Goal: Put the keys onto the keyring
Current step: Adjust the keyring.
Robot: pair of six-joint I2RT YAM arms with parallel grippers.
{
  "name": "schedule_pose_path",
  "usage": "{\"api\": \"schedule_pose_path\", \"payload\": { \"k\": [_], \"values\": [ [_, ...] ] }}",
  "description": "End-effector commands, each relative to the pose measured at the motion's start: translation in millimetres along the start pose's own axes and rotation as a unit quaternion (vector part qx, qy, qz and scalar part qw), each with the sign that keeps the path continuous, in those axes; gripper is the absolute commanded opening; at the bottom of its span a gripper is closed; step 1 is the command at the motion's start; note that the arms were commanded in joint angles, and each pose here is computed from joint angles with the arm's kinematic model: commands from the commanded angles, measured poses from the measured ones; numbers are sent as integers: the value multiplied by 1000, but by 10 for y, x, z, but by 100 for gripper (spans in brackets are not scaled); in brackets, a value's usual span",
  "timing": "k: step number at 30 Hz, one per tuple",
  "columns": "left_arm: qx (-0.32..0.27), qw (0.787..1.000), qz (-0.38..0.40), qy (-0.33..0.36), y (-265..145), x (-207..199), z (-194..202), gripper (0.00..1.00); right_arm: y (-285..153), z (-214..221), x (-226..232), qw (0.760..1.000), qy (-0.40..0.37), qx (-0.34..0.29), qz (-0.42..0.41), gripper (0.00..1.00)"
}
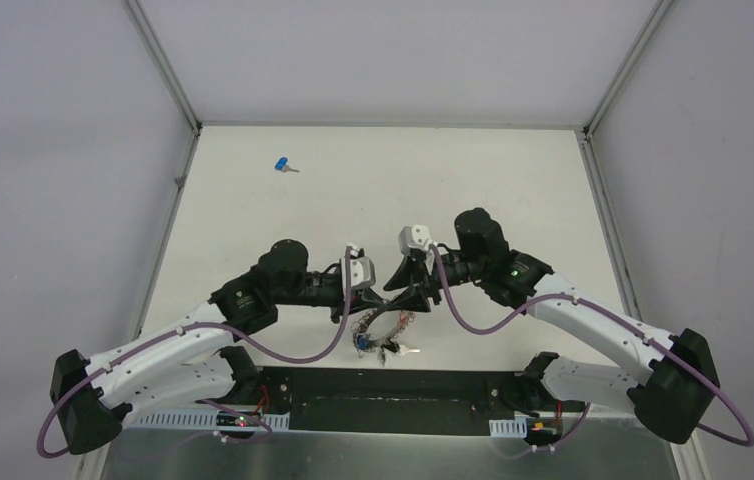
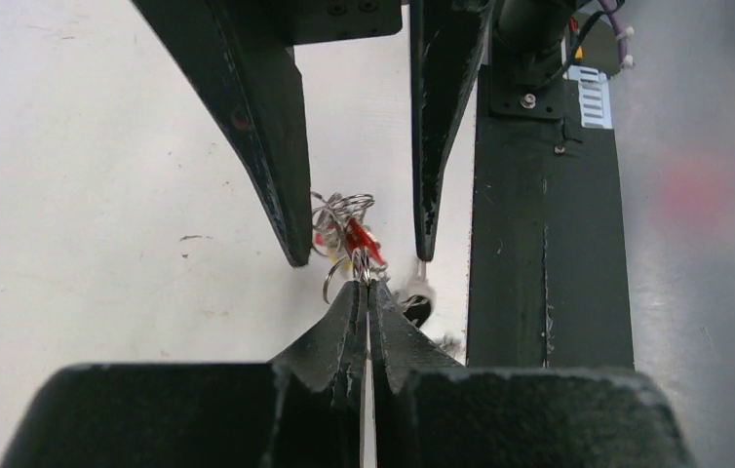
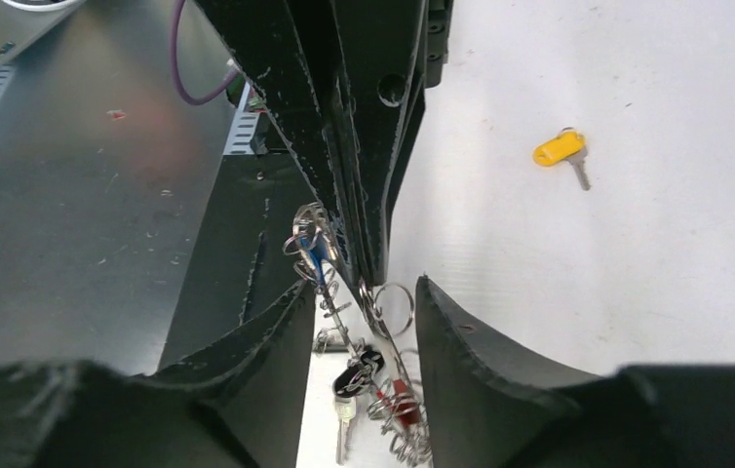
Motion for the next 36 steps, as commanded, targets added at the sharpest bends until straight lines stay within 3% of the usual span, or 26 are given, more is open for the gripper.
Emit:
{"api": "schedule_pose_path", "payload": {
  "k": [1, 8, 17, 25, 36],
  "values": [
    [-110, 993, -44, 11, -98, 17, -309, 0, -102, -326, 28, 998, -49, -40, 31, 49],
    [-202, 976, -78, 32, -248, -20, -362, 0, -132, -264, 54, 998, -45, -39, 38, 53],
    [-271, 957, -85, 60, -345, -70, -405, 0, -116, -360, 109, 995, -73, -61, 2, 36],
    [-280, 956, -77, 50, -350, -93, -423, 0, -101, -413, 104, 995, -76, -71, -4, 35],
    [-273, 958, -76, 49, -342, -90, -414, 0, -86, -464, 106, 993, -80, -82, -12, 17]
  ]
}}
Point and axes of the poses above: each gripper's point midway between its finger pads, its own y axis out along the fingers, its own x axis along the line the jaws close on, z = x × y, the point moved 7 cm from there along -y, back along the fingers, and after that the axes turned 3 degrees about y, right-handed, at the moved point
